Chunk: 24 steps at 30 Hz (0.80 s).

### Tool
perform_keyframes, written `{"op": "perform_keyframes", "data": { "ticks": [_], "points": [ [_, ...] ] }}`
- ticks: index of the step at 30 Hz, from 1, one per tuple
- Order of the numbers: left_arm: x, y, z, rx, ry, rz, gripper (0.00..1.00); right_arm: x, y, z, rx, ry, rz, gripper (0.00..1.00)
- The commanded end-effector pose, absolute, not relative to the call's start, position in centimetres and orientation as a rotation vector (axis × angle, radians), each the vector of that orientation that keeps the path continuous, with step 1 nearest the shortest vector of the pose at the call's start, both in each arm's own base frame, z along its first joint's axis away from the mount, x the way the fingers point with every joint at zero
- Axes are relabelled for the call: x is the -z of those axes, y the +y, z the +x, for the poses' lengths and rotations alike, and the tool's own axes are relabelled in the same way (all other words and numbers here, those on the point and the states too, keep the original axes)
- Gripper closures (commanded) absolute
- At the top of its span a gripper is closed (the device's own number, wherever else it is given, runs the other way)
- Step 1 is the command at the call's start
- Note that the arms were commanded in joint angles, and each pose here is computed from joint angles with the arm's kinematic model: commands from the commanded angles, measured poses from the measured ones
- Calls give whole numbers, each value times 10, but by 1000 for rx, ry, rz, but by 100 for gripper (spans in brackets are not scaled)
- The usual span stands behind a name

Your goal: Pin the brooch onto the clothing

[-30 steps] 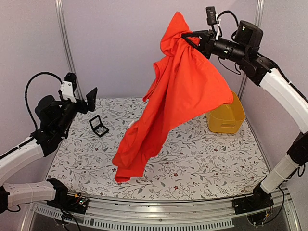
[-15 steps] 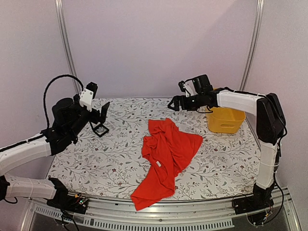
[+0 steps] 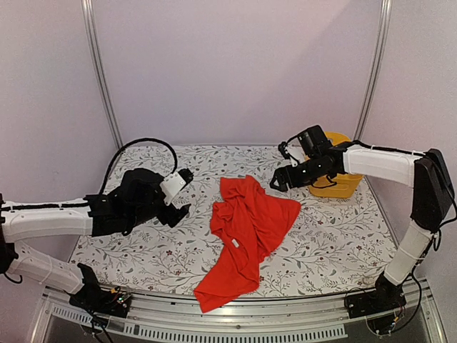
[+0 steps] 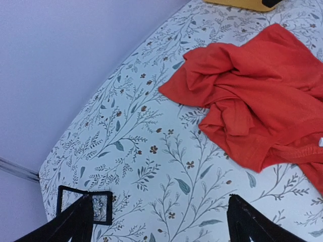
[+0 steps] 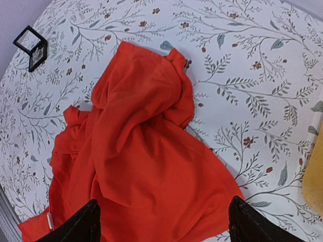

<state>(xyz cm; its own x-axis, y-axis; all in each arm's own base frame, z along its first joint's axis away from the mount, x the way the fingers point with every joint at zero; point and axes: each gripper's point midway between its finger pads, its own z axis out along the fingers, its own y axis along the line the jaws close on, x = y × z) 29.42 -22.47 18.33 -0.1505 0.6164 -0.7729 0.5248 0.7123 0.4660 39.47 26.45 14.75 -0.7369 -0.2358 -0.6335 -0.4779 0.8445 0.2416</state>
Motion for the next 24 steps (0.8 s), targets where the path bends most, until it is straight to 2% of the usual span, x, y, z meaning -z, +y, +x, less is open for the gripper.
{"op": "perform_keyframes", "data": {
  "ticks": [1, 4, 7, 10, 13, 15, 20, 24],
  "points": [
    [-130, -259, 246, -36, 1913, 1175, 11, -121, 258, 349, -542, 2518, -571, 20],
    [-98, -282, 208, 63, 1921, 1360, 13, -106, 254, 331, -517, 2567, -569, 27],
    [-65, -289, 183, 44, 1861, 1502, 13, -79, 249, 320, -458, 2632, -604, 32],
    [-41, -283, 184, -64, 1854, 1555, 13, -43, 242, 316, -380, 2724, -614, 33],
    [-41, -285, 195, -133, 1838, 1548, 12, -17, 241, 317, -338, 2788, -622, 34],
    [-48, -287, 203, -126, 1814, 1529, 12, -13, 245, 331, -298, 2787, -630, 36],
    [-86, -288, 225, -75, 1772, 1387, 11, 1, 261, 386, -131, 2785, -682, 54],
    [-120, -280, 241, -67, 1748, 1234, 9, -26, 290, 474, -51, 2620, -732, 64]
  ]
}}
